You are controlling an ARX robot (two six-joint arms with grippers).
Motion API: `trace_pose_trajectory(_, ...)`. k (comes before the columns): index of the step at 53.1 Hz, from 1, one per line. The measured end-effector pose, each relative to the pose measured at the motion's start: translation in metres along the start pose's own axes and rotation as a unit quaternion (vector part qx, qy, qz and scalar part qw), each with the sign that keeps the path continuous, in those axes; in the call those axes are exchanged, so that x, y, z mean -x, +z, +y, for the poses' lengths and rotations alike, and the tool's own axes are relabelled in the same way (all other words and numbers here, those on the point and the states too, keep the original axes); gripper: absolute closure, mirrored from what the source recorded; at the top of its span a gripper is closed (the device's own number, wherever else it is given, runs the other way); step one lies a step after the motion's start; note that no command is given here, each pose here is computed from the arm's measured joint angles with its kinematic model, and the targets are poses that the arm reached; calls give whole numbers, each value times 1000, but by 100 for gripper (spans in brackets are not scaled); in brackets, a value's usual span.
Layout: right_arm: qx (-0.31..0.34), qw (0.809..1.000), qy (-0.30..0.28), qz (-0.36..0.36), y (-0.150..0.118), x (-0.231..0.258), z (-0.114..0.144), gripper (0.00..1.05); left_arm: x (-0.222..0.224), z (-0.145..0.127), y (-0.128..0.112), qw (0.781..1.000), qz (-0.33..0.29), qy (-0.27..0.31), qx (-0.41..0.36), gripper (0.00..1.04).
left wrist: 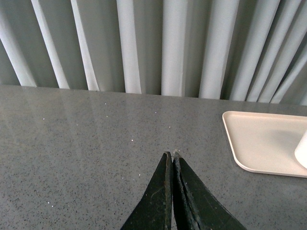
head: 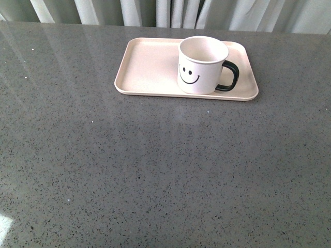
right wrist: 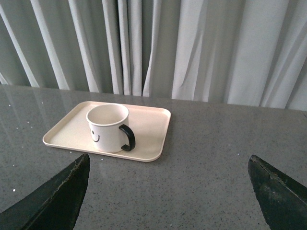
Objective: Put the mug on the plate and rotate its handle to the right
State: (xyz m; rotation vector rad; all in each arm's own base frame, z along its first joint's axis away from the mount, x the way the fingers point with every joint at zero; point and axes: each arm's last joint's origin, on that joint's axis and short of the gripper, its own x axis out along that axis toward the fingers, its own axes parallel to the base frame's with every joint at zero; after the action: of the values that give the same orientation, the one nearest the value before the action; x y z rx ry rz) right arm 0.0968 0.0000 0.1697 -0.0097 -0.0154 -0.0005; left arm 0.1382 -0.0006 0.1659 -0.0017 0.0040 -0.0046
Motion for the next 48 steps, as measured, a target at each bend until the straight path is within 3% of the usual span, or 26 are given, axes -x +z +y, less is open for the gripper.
trace_pose_trajectory(48, 0, 1000, 0, 0, 0, 0, 0, 9, 40, 0, 1, 1000, 0, 1, 0, 103)
